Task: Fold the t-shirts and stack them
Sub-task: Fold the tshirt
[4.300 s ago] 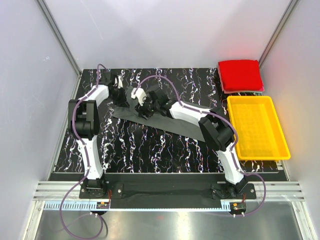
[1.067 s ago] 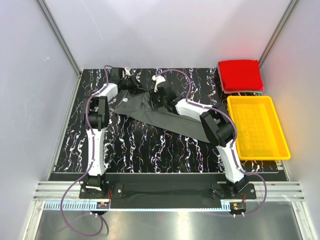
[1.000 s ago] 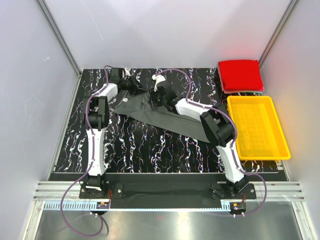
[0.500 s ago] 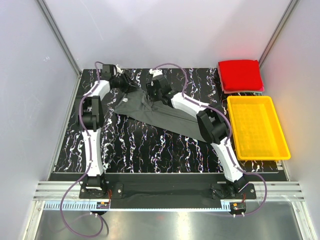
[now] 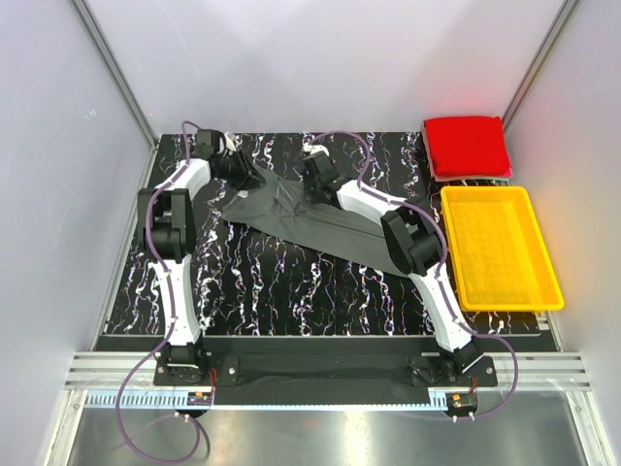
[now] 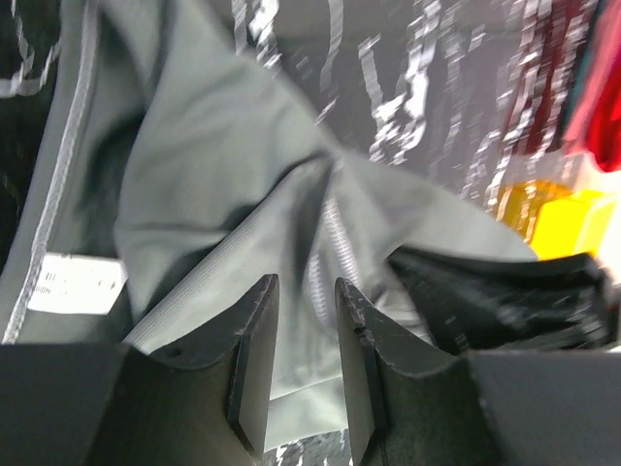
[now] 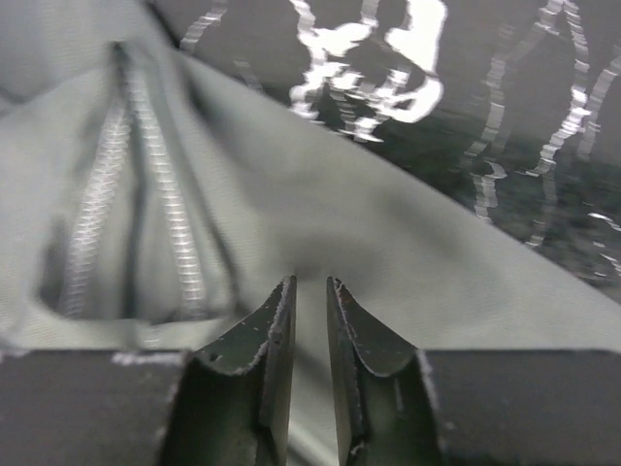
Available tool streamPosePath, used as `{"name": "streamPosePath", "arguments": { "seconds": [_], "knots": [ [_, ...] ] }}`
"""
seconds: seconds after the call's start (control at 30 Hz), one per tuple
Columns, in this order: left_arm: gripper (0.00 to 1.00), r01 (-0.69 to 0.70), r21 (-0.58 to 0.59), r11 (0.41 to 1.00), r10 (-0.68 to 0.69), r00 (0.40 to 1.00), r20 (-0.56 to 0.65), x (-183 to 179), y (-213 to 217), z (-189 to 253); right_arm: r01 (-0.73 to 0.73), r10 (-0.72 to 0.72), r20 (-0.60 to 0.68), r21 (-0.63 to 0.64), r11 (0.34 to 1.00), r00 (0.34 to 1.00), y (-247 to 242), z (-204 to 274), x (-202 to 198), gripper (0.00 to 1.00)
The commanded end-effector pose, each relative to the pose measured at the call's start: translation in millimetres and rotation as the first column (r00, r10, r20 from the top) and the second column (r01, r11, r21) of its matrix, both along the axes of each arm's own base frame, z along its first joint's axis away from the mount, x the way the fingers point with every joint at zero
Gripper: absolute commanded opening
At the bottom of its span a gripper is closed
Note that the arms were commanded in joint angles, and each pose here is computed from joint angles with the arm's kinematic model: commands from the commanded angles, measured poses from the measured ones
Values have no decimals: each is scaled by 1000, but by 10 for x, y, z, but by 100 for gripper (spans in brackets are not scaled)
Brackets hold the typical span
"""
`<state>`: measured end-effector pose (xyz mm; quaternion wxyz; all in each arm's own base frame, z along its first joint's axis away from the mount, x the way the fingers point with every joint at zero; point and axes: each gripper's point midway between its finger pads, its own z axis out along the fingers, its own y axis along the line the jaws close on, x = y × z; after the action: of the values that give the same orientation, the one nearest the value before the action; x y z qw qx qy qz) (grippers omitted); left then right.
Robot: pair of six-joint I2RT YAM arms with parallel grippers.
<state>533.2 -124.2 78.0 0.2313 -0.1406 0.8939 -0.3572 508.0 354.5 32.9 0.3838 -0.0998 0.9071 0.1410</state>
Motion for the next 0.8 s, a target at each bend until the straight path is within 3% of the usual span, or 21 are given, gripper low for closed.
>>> {"name": "streamPosePath", "arguments": {
  "seconds": [0.0,0.13,0.3,0.77],
  "knots": [
    [34,10,43,999,-10,1000,15,-45,45,-1,40,-47,96,73,996,994,-76,498,150,27],
    [34,12,91,996,-11,1000,-9,-99,101,-25,-57,38,151,124,991,988,61,766,117,31],
    [34,11,134,991,-8,1000,-22,-134,163,-23,-259,217,221,180,949,951,316,969,-23,45],
    [34,22,163,986,-8,996,-84,-194,213,-245,-464,427,210,178,868,879,626,907,-308,51]
  ]
}}
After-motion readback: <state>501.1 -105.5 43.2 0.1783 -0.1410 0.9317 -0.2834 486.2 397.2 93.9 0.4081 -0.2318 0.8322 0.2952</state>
